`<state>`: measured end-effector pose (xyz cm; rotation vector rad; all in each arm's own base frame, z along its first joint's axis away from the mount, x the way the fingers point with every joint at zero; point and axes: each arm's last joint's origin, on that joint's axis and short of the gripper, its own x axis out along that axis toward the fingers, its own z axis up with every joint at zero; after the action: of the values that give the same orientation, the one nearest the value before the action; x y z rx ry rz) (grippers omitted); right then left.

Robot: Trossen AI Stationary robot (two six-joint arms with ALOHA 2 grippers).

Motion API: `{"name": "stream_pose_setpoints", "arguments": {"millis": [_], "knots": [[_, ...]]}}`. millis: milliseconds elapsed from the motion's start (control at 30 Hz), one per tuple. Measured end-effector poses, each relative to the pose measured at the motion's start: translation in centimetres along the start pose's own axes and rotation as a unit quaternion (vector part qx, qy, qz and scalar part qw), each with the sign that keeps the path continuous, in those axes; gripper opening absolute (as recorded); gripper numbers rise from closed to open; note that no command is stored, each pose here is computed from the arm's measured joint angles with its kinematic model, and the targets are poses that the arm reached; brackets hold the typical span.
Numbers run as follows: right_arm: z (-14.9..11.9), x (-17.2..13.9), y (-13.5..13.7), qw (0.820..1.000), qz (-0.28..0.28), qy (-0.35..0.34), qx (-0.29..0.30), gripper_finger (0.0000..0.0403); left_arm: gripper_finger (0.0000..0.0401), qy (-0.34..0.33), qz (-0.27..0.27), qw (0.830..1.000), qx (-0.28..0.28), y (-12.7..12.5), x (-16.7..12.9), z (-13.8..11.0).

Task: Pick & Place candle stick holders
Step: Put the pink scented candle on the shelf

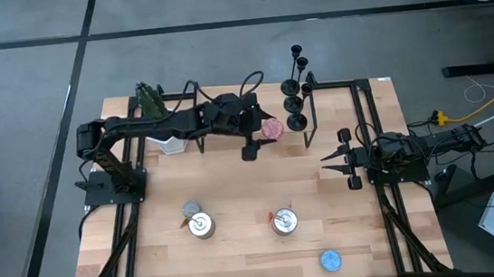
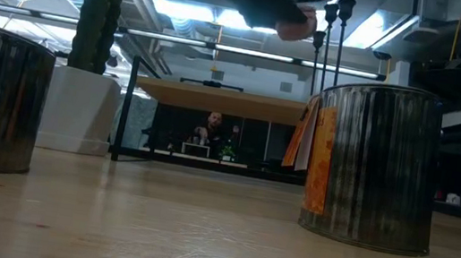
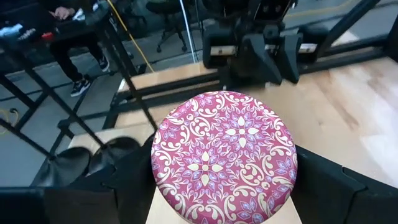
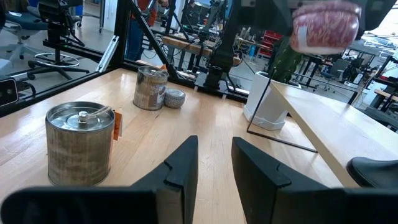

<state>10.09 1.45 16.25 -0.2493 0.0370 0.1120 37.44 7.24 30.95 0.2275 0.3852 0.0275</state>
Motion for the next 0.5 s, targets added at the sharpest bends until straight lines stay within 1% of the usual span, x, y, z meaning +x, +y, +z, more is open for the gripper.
{"name": "stream_pose_setpoints", "arguments": {"millis": [233, 500], "knots": [[0.0, 0.0, 0.0, 1.0, 0.0, 0.0, 0.0, 0.0101, 0.0295, 0.008, 0.001, 1.0, 0.005, -0.05, 0.0, -0.13], [0.0, 0.0, 0.0, 1.0, 0.0, 0.0, 0.0, 0.0101, 0.0295, 0.012, 0.021, 1.0, 0.015, 0.58, -0.07, -0.28]]}}
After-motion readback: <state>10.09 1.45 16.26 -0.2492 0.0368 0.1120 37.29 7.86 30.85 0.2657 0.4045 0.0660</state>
